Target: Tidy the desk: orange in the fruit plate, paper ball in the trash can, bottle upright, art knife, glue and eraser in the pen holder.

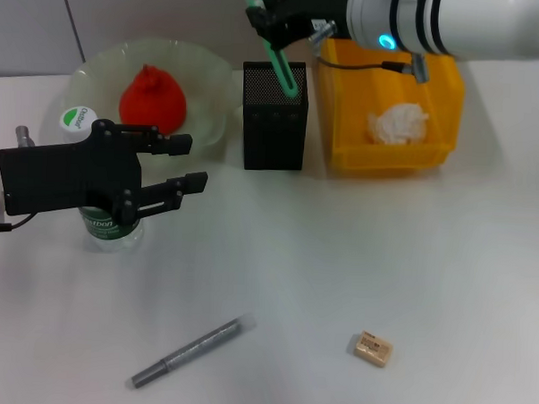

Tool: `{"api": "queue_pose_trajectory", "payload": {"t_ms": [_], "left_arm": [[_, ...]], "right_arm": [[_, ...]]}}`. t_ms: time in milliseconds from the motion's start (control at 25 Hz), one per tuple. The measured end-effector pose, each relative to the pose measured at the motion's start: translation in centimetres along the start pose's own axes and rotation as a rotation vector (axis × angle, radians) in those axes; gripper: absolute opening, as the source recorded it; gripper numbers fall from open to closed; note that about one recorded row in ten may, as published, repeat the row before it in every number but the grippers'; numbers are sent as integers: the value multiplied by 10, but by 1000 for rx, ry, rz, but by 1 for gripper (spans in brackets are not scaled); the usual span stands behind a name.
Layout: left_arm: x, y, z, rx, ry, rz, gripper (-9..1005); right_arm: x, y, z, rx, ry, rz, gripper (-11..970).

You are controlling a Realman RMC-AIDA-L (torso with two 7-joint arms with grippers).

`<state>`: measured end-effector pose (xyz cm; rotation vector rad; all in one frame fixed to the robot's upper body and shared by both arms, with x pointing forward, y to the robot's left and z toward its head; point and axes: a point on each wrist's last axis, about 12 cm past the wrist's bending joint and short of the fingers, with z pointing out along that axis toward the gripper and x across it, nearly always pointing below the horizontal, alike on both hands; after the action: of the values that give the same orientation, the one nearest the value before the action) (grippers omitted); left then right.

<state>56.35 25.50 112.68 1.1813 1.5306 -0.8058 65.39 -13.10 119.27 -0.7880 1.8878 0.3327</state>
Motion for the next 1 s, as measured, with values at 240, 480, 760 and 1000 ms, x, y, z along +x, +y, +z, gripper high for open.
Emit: {"api": "queue_pose_trajectory", "payload": {"t_ms": [240, 480, 760, 1000], "left_arm": [[-3, 1, 2, 3, -2, 7, 478], [-4, 2, 3, 8, 0, 11, 478], [-3, 2, 3, 8, 1, 11, 477], [-3, 2, 3, 8, 0, 11, 477]], "right_arm": [[15, 3, 10, 31, -6, -7, 182], [22, 12, 17, 54, -34, -30, 182], [25, 14, 19, 56, -31, -29, 181], [34, 13, 21, 62, -9, -18, 254]]}}
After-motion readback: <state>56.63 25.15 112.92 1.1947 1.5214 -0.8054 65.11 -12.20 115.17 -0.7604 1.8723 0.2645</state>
